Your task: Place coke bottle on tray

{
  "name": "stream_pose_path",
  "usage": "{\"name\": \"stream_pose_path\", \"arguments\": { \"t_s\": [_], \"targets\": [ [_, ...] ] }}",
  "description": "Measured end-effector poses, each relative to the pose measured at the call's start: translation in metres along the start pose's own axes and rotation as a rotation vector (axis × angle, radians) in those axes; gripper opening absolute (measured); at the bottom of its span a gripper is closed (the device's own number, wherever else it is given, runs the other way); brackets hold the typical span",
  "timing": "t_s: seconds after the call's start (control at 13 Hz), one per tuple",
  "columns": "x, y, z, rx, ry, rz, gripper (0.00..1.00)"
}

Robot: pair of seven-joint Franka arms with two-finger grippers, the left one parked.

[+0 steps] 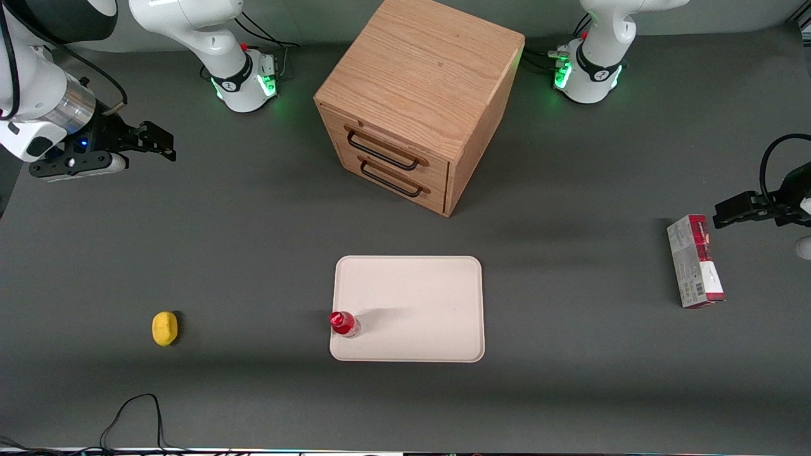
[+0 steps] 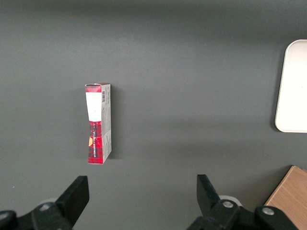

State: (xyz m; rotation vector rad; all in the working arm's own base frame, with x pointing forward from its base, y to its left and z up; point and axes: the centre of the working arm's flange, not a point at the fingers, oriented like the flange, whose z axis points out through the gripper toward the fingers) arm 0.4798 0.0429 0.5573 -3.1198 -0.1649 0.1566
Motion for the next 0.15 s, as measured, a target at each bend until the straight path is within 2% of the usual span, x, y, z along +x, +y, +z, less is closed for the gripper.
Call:
{"name": "stream_pose_path", "arguments": {
  "t_s": [0.15],
  "targets": [
    [0.0093, -0.007, -0.0064, -0.007, -0.021, -0.011, 1.0]
  ]
}}
